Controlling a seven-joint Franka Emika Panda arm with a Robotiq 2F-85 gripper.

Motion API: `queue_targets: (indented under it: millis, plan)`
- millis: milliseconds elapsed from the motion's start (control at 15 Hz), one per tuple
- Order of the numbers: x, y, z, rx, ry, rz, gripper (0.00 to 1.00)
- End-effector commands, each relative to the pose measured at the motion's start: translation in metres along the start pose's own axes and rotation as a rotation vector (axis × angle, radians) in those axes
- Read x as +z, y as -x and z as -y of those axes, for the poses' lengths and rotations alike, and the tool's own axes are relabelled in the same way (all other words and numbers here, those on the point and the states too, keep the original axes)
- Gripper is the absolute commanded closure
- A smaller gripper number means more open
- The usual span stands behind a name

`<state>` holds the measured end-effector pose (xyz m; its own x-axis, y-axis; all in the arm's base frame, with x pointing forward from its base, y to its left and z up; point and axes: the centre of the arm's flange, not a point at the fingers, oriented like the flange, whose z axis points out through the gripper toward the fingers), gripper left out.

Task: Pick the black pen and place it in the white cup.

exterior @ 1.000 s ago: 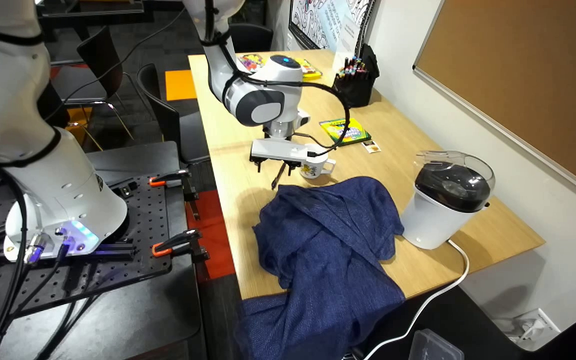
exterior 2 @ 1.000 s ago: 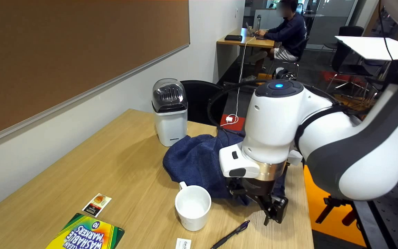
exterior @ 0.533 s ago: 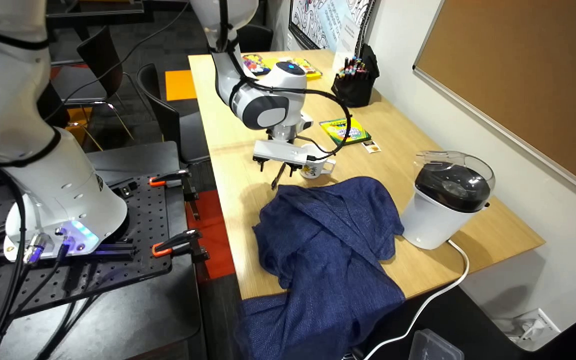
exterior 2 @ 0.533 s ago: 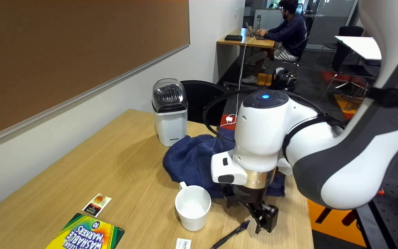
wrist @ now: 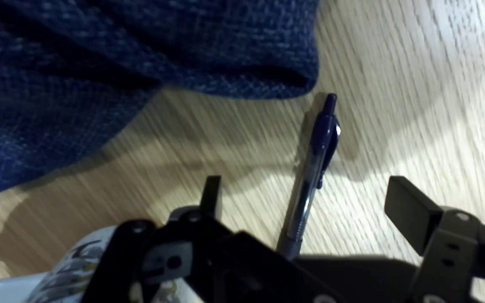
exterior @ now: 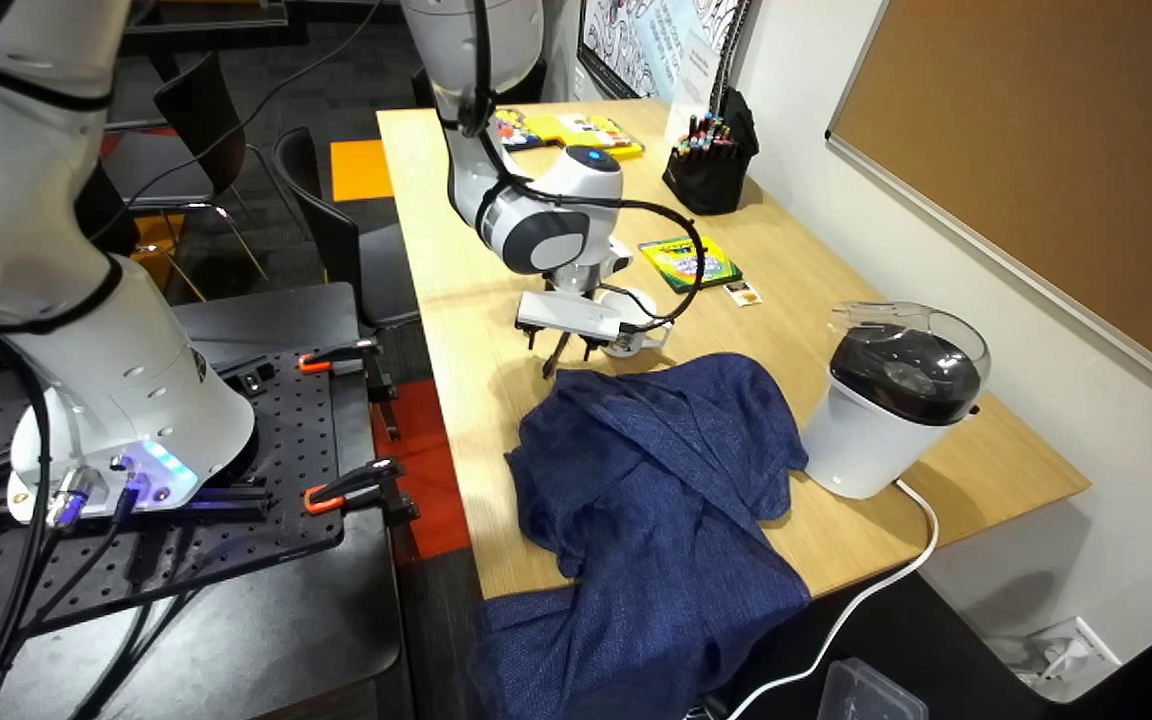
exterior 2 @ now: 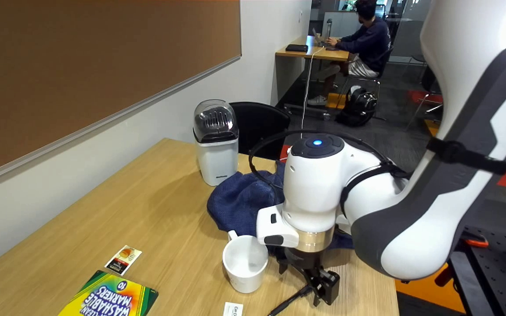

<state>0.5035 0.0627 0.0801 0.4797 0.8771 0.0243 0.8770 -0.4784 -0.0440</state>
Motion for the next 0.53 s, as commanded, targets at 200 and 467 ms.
queue_targets:
  millis: [200, 467]
  plan:
    - [0.0137, -0.0126, -0.0101, 0.003, 0.007, 0.002, 0.54]
    - [0.0117, -0.0162, -0.0154, 0.0, 0.011, -0.002, 0.82]
